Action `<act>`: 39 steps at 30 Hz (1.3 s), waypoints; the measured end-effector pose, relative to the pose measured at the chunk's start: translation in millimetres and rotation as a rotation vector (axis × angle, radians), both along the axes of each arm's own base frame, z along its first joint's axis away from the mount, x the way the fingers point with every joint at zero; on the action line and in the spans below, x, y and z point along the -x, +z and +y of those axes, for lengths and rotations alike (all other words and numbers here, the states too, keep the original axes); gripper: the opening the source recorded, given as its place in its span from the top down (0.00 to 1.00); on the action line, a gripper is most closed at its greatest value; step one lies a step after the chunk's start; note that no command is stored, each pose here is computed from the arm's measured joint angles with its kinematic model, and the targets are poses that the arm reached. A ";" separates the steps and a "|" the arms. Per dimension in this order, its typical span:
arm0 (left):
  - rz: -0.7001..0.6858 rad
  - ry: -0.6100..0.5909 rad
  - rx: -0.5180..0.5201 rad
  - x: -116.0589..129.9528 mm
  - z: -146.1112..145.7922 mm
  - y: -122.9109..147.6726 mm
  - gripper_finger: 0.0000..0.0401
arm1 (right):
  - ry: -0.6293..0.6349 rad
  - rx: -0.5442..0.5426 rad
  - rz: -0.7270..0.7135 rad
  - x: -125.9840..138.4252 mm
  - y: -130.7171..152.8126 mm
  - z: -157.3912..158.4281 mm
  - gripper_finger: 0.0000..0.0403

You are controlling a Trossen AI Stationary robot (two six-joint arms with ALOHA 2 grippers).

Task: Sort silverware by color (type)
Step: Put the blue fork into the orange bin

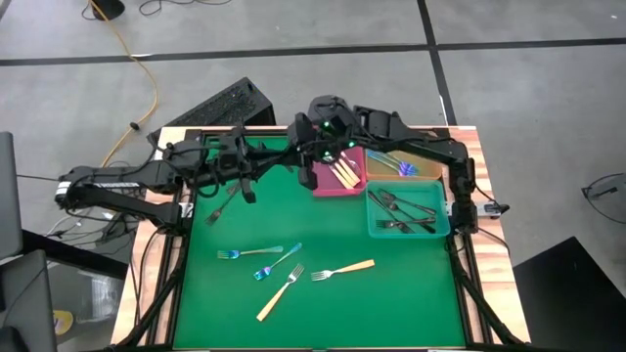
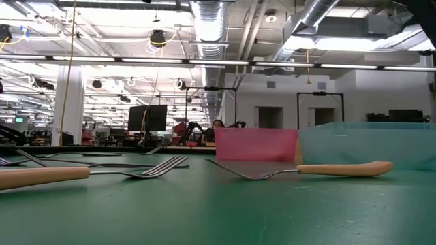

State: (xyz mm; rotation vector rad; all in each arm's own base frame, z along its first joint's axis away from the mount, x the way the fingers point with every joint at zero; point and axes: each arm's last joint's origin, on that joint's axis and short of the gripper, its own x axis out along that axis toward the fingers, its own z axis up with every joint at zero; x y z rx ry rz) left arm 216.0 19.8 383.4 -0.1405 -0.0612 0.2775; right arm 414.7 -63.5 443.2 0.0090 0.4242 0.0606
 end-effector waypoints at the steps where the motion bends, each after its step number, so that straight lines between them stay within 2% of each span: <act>1: 0.007 0.019 -0.004 3.5 0.3 0.7 0.84 | -0.022 0.004 0.000 3.3 2.3 -4.1 0.90; 6: -0.001 0.128 0.005 24.0 2.0 7.2 0.70 | -0.124 0.017 -0.011 24.4 15.8 -31.9 0.90; 9: 0.004 0.186 0.026 34.9 2.9 8.7 0.66 | -0.183 0.024 -0.009 34.1 19.6 -48.0 0.90; 13: 0.023 0.227 0.072 47.7 3.3 7.6 0.65 | -0.271 0.038 0.026 52.5 23.3 -70.9 0.90; 18: 0.064 0.233 0.110 57.2 2.8 3.8 0.65 | -0.354 0.059 0.135 75.4 19.0 -96.6 0.90; 27: 0.072 0.235 0.126 60.7 2.6 2.9 0.65 | -0.421 0.063 0.330 106.0 3.8 -132.5 0.90; 32: 0.087 0.227 0.128 60.7 2.3 1.4 0.65 | -0.456 0.067 0.341 118.9 4.6 -146.9 0.90; 39: 0.107 0.193 0.132 60.4 1.4 -0.4 0.65 | -0.377 0.067 0.297 146.4 17.7 -146.2 0.90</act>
